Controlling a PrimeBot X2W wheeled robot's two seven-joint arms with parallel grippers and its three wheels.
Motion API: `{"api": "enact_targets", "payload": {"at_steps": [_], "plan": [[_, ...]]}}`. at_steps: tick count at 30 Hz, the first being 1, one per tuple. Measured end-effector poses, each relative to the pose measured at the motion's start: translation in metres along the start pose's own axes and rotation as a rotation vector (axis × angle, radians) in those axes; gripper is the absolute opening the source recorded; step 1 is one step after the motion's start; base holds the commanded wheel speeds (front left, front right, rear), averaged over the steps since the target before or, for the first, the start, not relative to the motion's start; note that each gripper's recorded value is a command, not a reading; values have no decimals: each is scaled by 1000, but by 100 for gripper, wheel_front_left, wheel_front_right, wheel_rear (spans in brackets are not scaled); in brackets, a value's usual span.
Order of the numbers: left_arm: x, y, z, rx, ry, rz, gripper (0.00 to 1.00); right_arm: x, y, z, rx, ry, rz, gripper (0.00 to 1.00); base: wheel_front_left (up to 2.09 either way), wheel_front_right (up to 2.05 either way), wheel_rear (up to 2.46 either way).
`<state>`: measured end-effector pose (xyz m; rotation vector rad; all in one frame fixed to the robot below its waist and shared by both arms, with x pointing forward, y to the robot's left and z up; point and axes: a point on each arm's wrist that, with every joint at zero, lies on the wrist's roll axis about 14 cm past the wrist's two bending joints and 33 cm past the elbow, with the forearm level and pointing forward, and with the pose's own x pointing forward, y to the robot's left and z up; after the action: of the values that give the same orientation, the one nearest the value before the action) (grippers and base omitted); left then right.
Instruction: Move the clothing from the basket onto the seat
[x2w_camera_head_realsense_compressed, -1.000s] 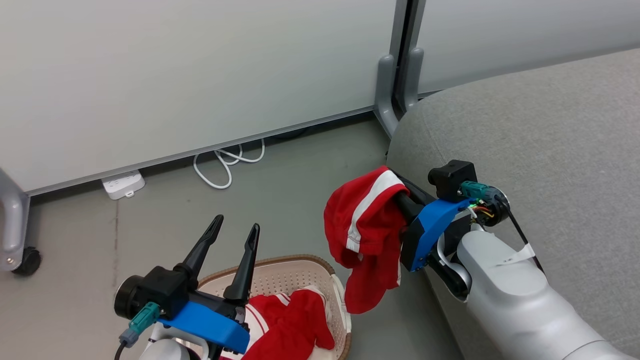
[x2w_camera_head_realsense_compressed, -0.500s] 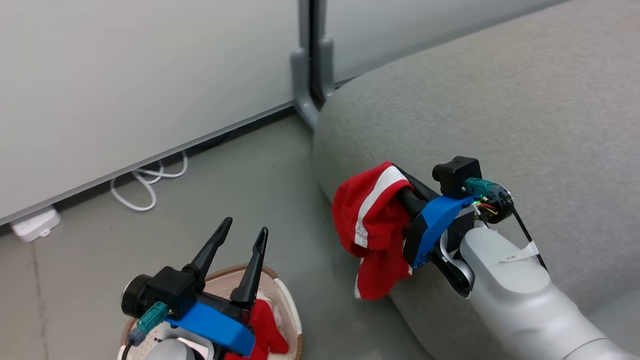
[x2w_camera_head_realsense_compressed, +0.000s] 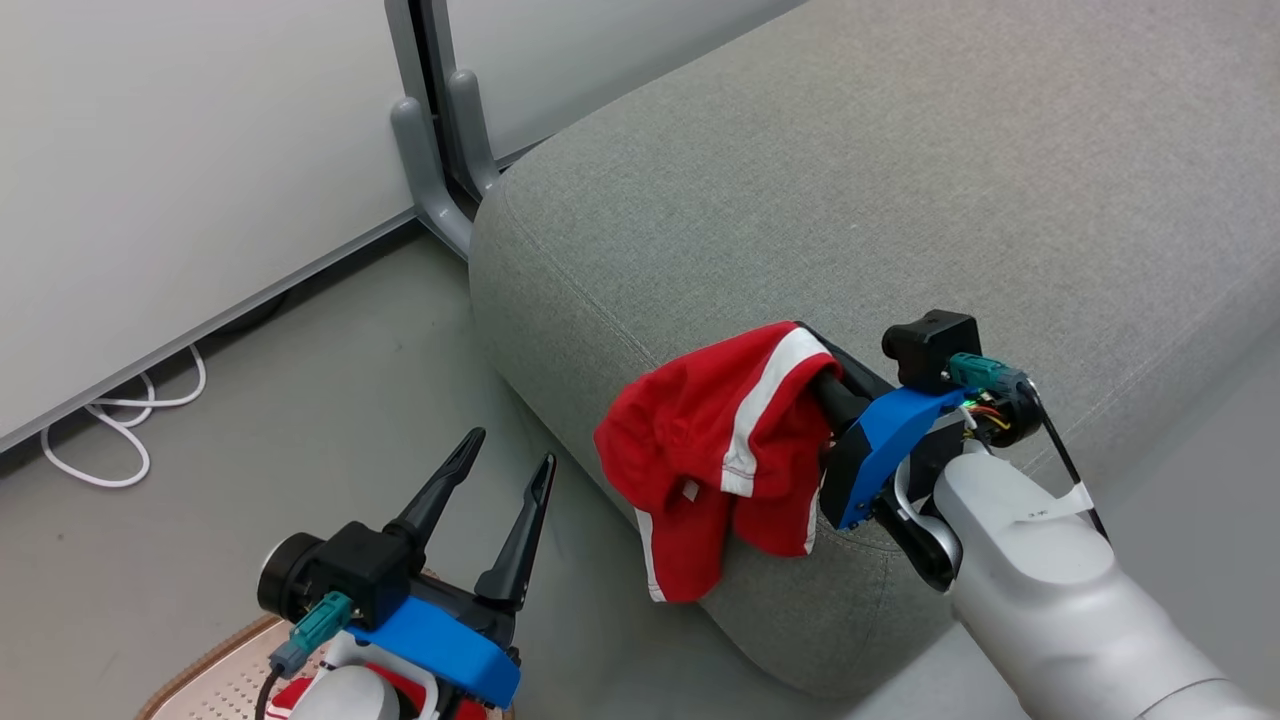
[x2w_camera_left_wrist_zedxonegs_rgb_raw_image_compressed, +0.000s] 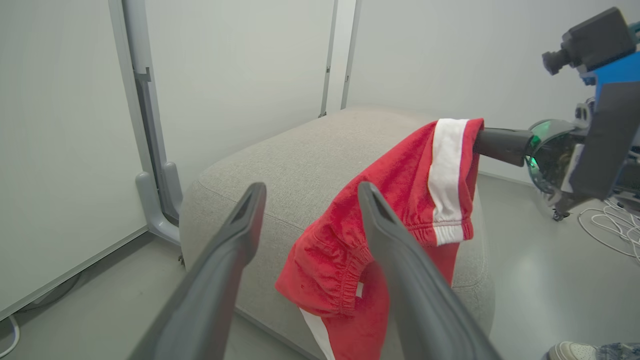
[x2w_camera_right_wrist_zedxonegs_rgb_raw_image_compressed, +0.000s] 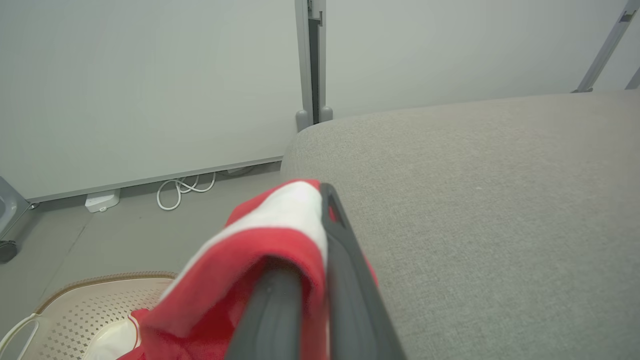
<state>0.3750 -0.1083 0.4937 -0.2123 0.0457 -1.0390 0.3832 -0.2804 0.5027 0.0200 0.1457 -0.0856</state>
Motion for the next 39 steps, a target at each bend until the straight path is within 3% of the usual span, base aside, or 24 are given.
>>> {"api": "enact_targets", "payload": {"at_steps": [10,17,30,36,39], "plan": [[6,3,-7,-8,19,-17,100,-1,-8,-8,11,16,-26,0,0,0,0],[1,21,-20,-17,44,12,100,19,-16,-1,15,26,-40,0,0,0,0],[12,82,-46,-8,71,28,100,110,-116,94,-51,-122,-234,0,0,0,0],[12,113,-61,-8,75,54,100,142,-165,118,-80,-196,-357,0,0,0,0],[8,128,-71,-16,78,77,100,160,-173,104,-78,-188,-383,0,0,0,0]]}}
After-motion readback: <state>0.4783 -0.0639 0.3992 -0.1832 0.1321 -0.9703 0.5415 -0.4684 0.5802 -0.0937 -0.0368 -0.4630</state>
